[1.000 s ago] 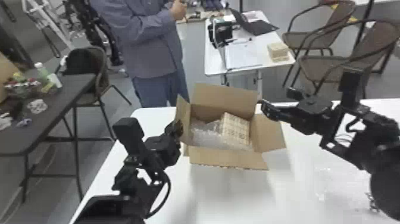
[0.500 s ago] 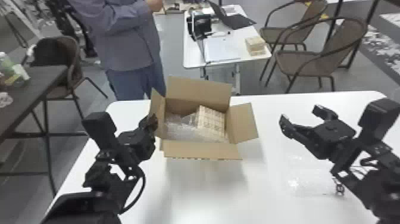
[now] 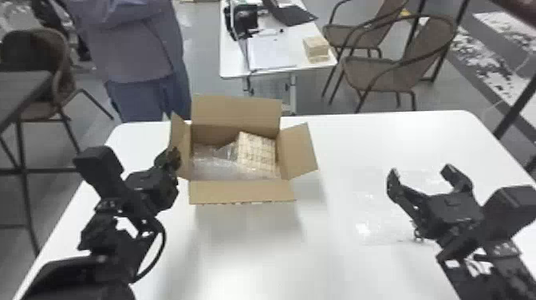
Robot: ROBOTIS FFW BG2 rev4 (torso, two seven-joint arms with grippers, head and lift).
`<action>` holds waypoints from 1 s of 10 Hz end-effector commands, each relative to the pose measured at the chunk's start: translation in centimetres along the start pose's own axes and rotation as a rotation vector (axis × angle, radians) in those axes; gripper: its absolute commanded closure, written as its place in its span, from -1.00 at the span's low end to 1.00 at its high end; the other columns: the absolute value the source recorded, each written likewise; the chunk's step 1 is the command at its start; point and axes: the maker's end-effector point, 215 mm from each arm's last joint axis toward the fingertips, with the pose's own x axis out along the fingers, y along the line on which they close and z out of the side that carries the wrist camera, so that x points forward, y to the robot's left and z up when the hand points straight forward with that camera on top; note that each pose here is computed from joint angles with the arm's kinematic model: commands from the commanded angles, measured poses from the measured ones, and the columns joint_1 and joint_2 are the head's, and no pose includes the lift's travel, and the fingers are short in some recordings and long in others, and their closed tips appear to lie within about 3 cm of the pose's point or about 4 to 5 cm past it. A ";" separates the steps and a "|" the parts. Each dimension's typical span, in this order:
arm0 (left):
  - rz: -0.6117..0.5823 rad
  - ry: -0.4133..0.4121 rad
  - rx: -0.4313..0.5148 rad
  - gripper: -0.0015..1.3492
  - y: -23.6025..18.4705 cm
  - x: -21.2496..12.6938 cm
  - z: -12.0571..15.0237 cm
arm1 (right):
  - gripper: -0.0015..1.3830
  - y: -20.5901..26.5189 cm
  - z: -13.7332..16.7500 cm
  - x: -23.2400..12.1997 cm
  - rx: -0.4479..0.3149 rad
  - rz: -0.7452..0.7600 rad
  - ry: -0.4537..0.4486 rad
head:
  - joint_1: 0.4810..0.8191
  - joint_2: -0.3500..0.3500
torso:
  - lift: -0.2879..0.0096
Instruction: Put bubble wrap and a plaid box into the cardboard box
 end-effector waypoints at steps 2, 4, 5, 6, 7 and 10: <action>0.049 0.033 -0.084 0.81 1.9 -0.3 -2.5 | -0.72 -0.1 -1.0 -0.8 -0.011 -0.004 0.017 | 0.27 0.20 | 0.23; 0.109 0.040 -0.207 0.81 3.2 -0.1 -4.3 | -0.72 -0.1 -1.3 -0.7 -0.011 -0.004 0.030 | 0.27 0.23 | 0.23; 0.137 0.026 -0.282 0.81 3.9 0.0 -4.9 | -0.72 0.0 -1.5 -0.7 -0.012 -0.003 0.036 | 0.27 0.26 | 0.23; 0.183 0.026 -0.345 0.81 5.0 -0.1 -5.9 | -0.72 0.1 -1.6 -0.7 -0.013 -0.001 0.041 | 0.27 0.27 | 0.23; 0.223 0.016 -0.411 0.81 5.9 -0.3 -6.6 | -0.72 0.2 -1.7 -0.6 -0.012 0.002 0.046 | 0.27 0.30 | 0.23; 0.326 -0.121 -0.481 0.81 8.3 -1.2 -4.4 | -0.72 0.6 -2.2 -0.4 -0.013 0.021 0.065 | 0.27 0.37 | 0.23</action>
